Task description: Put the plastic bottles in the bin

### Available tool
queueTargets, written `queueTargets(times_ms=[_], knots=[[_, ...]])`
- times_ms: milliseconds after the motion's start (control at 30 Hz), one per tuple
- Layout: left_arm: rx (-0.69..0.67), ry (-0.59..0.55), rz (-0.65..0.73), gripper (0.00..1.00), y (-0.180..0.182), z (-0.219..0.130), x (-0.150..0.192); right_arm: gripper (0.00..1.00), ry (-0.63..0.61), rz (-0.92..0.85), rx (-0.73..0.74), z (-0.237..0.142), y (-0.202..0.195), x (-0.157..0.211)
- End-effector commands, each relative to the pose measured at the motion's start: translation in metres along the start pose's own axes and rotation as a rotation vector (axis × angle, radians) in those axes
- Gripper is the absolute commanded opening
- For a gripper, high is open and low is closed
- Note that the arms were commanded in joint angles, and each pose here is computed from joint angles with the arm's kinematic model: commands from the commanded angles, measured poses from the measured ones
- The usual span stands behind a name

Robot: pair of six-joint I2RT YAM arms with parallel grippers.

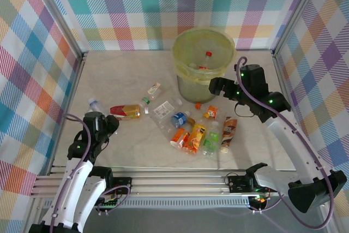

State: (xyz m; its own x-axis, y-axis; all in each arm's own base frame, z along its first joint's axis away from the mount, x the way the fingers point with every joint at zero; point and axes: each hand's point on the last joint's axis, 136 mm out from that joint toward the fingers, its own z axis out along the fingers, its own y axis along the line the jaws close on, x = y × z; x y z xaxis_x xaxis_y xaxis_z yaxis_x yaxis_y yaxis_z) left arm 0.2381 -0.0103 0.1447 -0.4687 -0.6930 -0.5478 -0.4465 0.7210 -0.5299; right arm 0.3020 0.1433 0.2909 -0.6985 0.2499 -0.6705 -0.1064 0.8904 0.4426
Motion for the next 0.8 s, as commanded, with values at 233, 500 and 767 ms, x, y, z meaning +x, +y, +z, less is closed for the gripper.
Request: queueTargets(times_ms=[233, 500, 767], knots=[[0.469, -0.001, 0.194, 0.31, -0.127, -0.042, -0.023, 1.0, -0.009, 0.022, -0.295, -0.006, 0.055, -0.008], [0.884, 0.069, 0.41, 0.32, -0.222, -0.085, 0.003, 1.0, 0.055, -0.025, -0.552, -0.008, 0.112, -0.009], [1.041, 0.156, 0.566, 0.32, -0.267, -0.106, 0.04, 1.0, 0.131, -0.116, -0.722, 0.001, 0.174, -0.008]])
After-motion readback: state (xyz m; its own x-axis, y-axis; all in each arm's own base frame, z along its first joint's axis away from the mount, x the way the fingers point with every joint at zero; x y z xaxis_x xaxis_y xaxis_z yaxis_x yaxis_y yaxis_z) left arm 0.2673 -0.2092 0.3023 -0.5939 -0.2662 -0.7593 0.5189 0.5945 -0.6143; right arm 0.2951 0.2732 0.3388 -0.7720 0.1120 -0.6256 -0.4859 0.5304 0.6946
